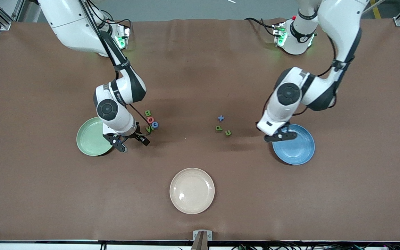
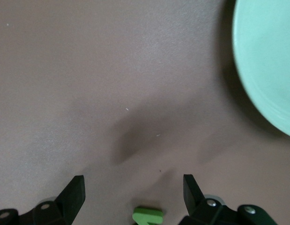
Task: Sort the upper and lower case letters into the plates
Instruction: 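Drop the m into the blue plate while the right gripper grasps green N, then carry the green N into the green plate with the right gripper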
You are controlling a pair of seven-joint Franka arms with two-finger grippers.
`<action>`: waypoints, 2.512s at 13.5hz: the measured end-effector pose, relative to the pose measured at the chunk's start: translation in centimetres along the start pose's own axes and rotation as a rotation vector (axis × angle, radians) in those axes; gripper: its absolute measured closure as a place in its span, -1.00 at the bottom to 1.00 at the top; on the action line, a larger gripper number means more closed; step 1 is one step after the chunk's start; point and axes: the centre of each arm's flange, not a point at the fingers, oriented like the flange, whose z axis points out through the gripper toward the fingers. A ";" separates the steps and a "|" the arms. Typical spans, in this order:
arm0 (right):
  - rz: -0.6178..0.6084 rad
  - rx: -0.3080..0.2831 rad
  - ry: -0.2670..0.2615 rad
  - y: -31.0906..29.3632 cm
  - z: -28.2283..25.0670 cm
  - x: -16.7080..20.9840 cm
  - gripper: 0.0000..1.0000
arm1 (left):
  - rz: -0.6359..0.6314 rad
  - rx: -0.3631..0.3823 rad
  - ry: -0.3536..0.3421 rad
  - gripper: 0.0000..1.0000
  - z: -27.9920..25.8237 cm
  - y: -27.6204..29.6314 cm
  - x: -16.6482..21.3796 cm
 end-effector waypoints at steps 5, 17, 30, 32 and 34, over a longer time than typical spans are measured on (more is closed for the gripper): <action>0.029 0.010 0.008 0.7 1.8 -2.1 -0.75 | 0.108 0.012 -0.066 0.19 2.9 -8.7 0.9; 0.029 -0.002 0.002 -0.2 2.3 -4.7 -0.39 | 0.213 -0.069 -0.010 0.19 8.4 -12.7 0.7; 0.047 -0.011 -0.003 -0.6 2.3 -6.1 0.31 | 0.236 -0.057 -0.034 0.19 10.0 -12.9 0.3; 0.050 -0.023 -0.007 -0.6 2.3 -5.9 0.31 | 0.237 -0.058 -0.028 0.18 9.9 -12.9 0.4; 0.057 -0.029 -0.007 -0.5 1.7 -5.1 0.31 | 0.235 -0.057 -0.004 -0.12 9.1 -13.0 1.0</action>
